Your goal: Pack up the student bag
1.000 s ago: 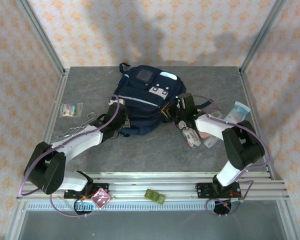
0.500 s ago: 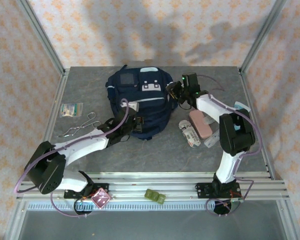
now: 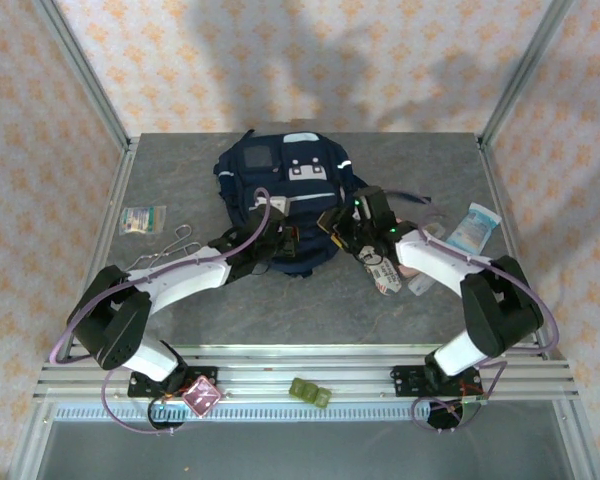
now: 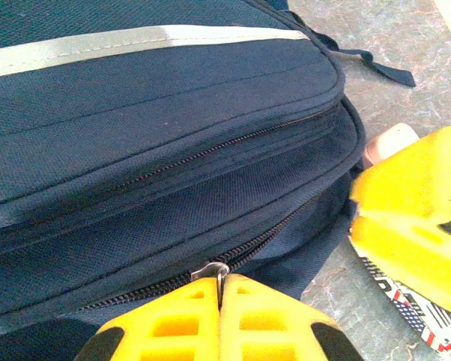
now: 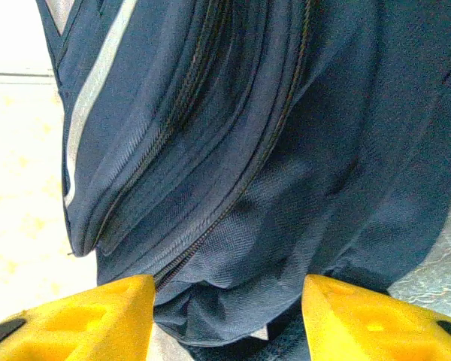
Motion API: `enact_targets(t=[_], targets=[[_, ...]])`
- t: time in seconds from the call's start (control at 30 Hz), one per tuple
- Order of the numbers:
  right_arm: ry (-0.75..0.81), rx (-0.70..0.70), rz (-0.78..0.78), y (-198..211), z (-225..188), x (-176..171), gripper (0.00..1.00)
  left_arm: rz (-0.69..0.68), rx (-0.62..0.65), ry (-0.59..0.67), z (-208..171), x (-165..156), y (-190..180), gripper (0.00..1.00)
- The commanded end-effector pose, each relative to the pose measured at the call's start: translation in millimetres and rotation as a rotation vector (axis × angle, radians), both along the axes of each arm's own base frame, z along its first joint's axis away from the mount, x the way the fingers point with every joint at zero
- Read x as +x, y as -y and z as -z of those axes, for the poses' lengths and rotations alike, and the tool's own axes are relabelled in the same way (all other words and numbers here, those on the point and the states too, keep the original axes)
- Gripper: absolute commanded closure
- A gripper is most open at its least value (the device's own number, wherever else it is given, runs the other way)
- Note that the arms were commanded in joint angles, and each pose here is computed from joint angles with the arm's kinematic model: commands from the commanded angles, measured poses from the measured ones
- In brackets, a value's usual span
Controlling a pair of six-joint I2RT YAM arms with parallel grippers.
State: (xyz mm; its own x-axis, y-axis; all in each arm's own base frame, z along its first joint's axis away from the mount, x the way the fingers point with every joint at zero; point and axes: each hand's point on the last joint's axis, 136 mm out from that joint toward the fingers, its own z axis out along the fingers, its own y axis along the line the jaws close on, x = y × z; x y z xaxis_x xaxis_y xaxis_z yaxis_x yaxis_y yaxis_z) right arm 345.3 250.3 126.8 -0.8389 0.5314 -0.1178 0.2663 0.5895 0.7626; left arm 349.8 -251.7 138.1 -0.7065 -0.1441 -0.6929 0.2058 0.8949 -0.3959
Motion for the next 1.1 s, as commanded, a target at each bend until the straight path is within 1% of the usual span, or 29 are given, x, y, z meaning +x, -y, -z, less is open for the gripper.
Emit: enact_targets(t=[0.0, 0.1, 0.17, 0.23, 0.27, 0.33, 0.37, 0.47, 0.67, 0.73, 0.8, 0.83, 0.87, 0.9, 0.93, 0.97, 1.03, 1.07], targets=[[0.044, 0.058, 0.012, -17, -16, 20, 0.46, 0.064, -0.087, 0.079, -39, -1, 25, 1.00], [0.073, 0.081, 0.017, -29, -23, 38, 0.47, 0.086, -0.071, 0.074, -37, -8, 29, 1.00], [0.085, 0.070, 0.011, -37, -24, 47, 0.49, 0.097, -0.064, 0.068, -33, -13, 31, 1.00], [0.066, 0.037, 0.013, -41, -10, 55, 0.58, 0.090, -0.053, 0.059, -27, -15, 29, 1.00], [0.050, 0.023, 0.016, -41, 0, 58, 0.67, 0.078, -0.041, 0.059, -23, -15, 26, 1.00], [0.028, 0.008, 0.027, -39, 15, 60, 0.93, 0.034, 0.010, 0.063, -17, -13, 13, 1.00], [0.028, 0.005, 0.042, -36, 19, 62, 1.00, 0.001, 0.049, 0.060, -13, -11, 3, 1.00], [0.051, 0.004, 0.087, -21, 16, 65, 1.00, -0.106, 0.136, 0.026, 1, -4, -40, 1.00], [0.122, -0.024, 0.149, 12, -9, 70, 1.00, -0.429, 0.235, -0.009, 14, 1, -159, 1.00], [0.131, -0.018, 0.134, 11, -13, 70, 1.00, -0.488, 0.258, -0.038, 19, 0, -181, 1.00], [0.137, -0.007, 0.094, 4, -16, 72, 1.00, -0.478, 0.272, -0.055, 19, 1, -181, 1.00], [0.131, -0.009, 0.070, 0, -16, 72, 1.00, -0.447, 0.255, -0.053, 16, 3, -173, 0.93], [0.131, -0.013, 0.047, -4, -17, 72, 0.89, -0.421, 0.244, -0.042, 12, 4, -165, 0.84], [0.139, -0.016, 0.031, -6, -20, 71, 0.79, -0.395, 0.241, -0.022, 7, 4, -156, 0.76], [0.149, -0.020, 0.018, -8, -24, 70, 0.70, -0.365, 0.239, 0.002, 1, 5, -146, 0.67], [0.165, -0.023, 0.007, -9, -31, 70, 0.65, -0.338, 0.235, 0.023, -6, 6, -137, 0.62], [0.188, -0.035, -0.016, -11, -42, 69, 0.61, -0.281, 0.235, 0.047, -15, 6, -119, 0.55], [0.194, -0.044, -0.030, -12, -46, 68, 0.60, -0.252, 0.240, 0.055, -20, 7, -110, 0.54]])
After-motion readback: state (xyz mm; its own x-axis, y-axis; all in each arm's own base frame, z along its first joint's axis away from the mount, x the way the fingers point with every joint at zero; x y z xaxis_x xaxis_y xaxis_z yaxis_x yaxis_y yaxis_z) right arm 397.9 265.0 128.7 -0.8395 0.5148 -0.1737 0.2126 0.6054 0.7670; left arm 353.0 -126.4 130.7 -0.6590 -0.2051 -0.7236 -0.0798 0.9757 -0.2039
